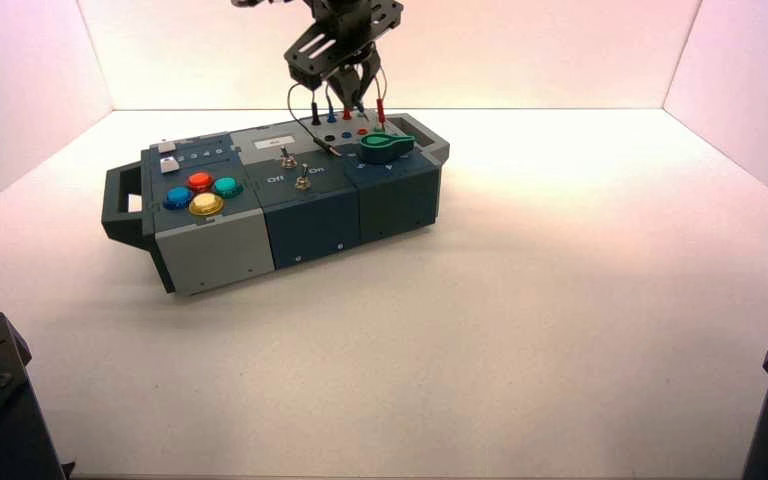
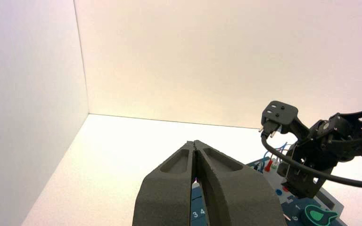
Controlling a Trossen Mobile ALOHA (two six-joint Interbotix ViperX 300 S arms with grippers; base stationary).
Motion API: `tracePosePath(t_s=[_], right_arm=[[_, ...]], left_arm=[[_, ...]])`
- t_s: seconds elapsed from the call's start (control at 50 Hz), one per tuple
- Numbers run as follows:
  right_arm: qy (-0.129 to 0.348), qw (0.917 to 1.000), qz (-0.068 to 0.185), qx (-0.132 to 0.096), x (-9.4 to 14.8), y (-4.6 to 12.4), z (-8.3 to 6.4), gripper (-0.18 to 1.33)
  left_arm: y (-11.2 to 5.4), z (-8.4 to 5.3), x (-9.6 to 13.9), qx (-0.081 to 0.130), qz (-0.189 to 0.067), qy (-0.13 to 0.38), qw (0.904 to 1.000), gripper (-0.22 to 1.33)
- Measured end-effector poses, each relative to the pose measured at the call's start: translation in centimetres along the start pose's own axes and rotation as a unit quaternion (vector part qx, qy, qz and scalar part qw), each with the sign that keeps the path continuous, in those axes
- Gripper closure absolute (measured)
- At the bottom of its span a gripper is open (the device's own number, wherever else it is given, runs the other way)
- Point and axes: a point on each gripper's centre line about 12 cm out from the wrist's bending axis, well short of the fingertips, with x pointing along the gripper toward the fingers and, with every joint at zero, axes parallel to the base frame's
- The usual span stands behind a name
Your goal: Insert the blue wire.
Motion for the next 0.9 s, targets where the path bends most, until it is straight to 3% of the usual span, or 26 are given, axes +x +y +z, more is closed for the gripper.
tracePosePath(t_s=[0.32,0.9], right_arm=[[0.000,0.9993,0.028,0.025,-0.2,0.7,0.2,1.14],[-0.016,0.9971,0.053,0.053,-1.3,0.8,1.1,1.14]], left_arm=[[0.0,0.0,0.0,0.001,0.000,0.001,1.0000,1.28],[0.0,-0.2,0.0,0.000,0.000,0.008,1.0000,1.27]])
